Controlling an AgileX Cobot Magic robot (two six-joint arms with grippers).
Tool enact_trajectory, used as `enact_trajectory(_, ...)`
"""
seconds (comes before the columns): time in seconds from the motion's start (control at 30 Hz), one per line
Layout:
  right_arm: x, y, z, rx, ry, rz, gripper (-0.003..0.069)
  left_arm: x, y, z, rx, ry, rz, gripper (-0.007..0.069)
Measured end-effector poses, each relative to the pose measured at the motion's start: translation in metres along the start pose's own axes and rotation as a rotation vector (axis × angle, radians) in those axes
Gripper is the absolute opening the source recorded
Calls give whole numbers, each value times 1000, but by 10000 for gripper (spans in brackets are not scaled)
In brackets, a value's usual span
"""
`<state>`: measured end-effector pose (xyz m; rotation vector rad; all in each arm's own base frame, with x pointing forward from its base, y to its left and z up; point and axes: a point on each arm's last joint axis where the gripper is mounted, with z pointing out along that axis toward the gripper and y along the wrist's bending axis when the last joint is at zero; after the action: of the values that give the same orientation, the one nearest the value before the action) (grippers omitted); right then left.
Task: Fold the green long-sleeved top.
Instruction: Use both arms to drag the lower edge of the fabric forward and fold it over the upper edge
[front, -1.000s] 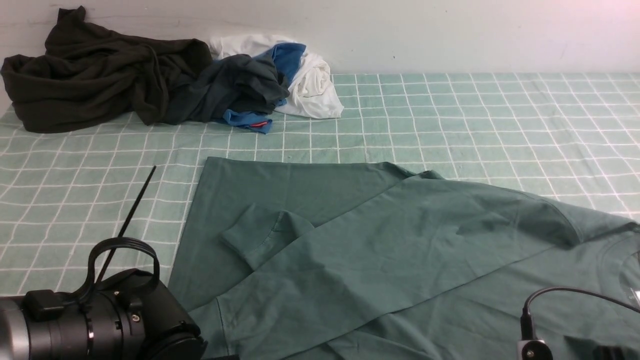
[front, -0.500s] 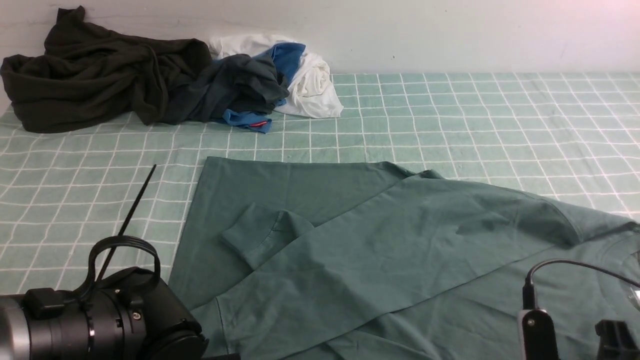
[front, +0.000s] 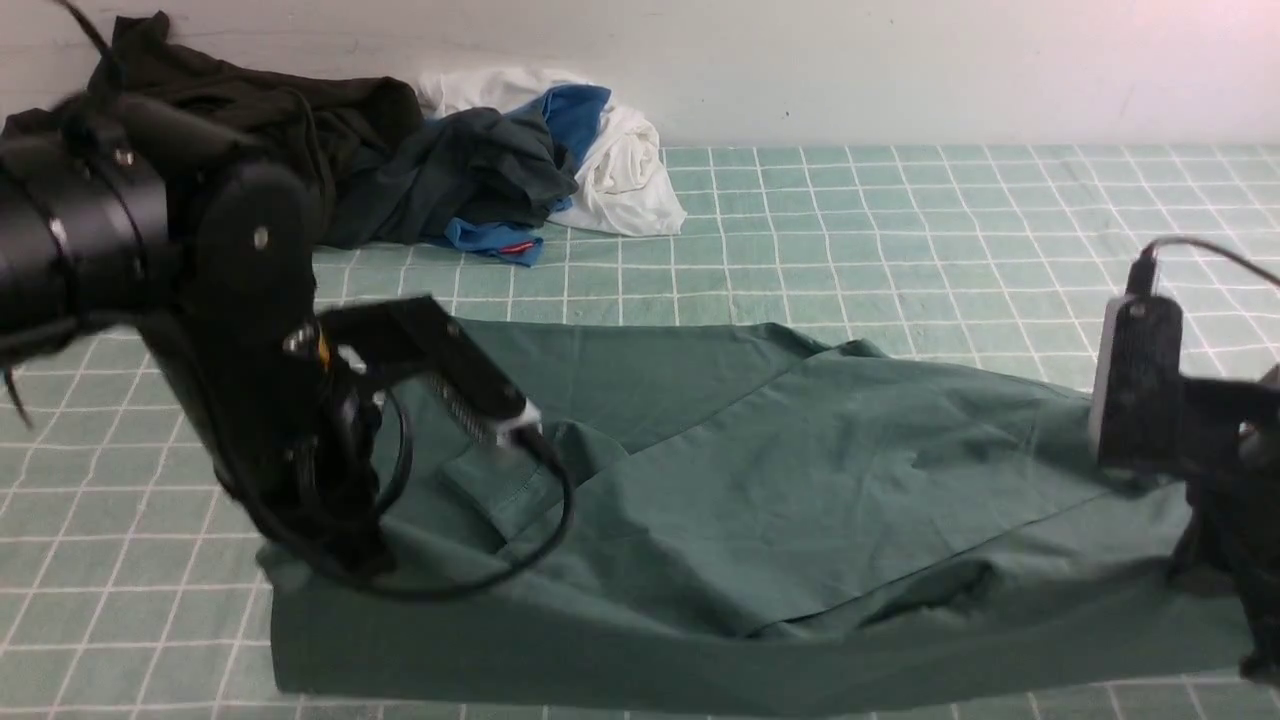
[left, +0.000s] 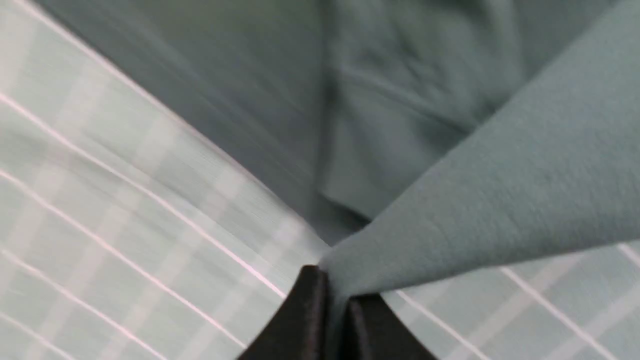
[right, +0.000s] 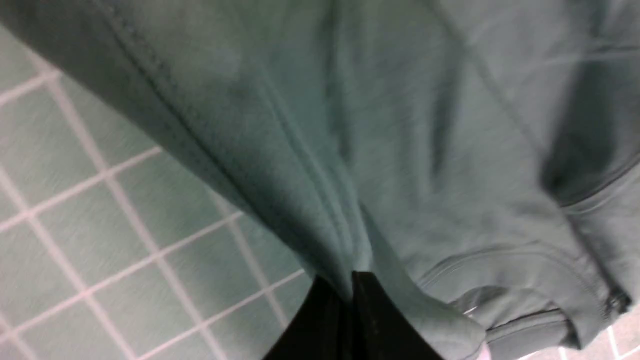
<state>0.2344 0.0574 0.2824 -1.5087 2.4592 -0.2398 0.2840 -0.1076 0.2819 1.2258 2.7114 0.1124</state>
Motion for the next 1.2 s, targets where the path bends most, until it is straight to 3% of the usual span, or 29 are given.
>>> enact_trajectory(0.27, -27, -82, 16, -25, -24, 139, -3, -60, 70, -6, -66, -101, -66, 18)
enact_trajectory(0.5, -51, -126, 44, -25, -44, 199, -3, -81, 114, 23, -53, -105, -138, 18)
enact_trajectory(0.73, -71, -154, 77, 35, -98, 220, -3, -81, 141, 62, -41, -84, -191, 18)
enact_trajectory(0.97, -82, -165, 126, 34, -100, 257, 1, -91, 153, 91, -87, -157, -200, 18)
enact_trajectory(1.2, -86, -172, 156, 55, -115, 380, 75, -98, 158, 106, -115, -202, -203, 56)
